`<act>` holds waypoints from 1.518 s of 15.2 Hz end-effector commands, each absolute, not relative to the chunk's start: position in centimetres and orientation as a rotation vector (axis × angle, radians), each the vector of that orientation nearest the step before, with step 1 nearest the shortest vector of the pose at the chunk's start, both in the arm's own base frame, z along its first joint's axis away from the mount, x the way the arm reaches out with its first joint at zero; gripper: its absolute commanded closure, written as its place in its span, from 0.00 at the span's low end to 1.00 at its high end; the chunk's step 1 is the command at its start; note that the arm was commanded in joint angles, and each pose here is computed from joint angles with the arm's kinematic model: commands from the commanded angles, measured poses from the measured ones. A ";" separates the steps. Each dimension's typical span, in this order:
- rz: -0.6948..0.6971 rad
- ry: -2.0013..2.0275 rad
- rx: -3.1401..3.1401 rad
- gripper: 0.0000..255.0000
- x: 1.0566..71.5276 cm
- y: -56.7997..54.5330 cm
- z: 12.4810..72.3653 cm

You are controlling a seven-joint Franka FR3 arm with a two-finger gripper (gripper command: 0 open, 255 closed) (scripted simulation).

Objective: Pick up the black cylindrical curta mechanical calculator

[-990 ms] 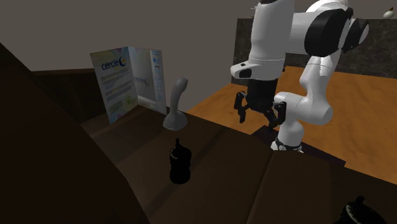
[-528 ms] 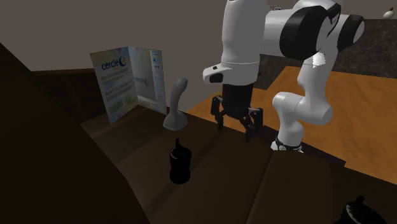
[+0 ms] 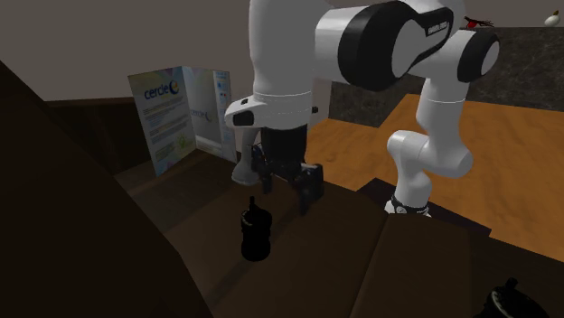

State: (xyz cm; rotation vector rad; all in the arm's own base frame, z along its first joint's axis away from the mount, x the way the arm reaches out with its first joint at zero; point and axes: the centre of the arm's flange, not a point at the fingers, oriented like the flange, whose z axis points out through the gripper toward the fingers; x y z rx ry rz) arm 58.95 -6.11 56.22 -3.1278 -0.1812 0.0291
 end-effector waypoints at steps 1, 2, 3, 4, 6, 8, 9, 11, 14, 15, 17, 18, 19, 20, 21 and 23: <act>0.033 -0.194 -3.131 0.00 61.8 -6.9 56.3; 0.035 -0.200 -3.132 0.00 63.1 -7.2 56.3; 0.038 -0.206 -3.134 0.00 64.4 -7.5 56.4; 0.040 -0.212 -3.135 0.00 65.7 -7.8 56.4; 0.041 -0.215 -3.136 0.00 66.5 -8.0 55.9; 0.041 -0.215 -3.136 0.00 66.5 -8.0 54.9; 0.041 -0.215 -3.136 0.00 66.5 -8.0 54.3; 0.041 -0.215 -3.136 0.00 66.5 -8.0 53.3; 0.041 -0.215 -3.136 0.00 66.5 -8.0 52.4; 0.041 -0.215 -3.136 1.00 66.5 -8.0 52.4; 0.041 -0.215 -3.136 1.00 66.5 -8.0 52.4; 0.041 -0.215 -3.136 1.00 66.5 -8.0 52.4; 0.041 -0.215 -3.136 1.00 66.5 -8.0 52.4; 0.041 -0.215 -3.136 1.00 66.5 -8.0 52.5; 0.041 -0.215 -3.136 1.00 66.5 -8.0 52.4; 0.041 -0.215 -3.136 1.00 66.5 -8.1 52.4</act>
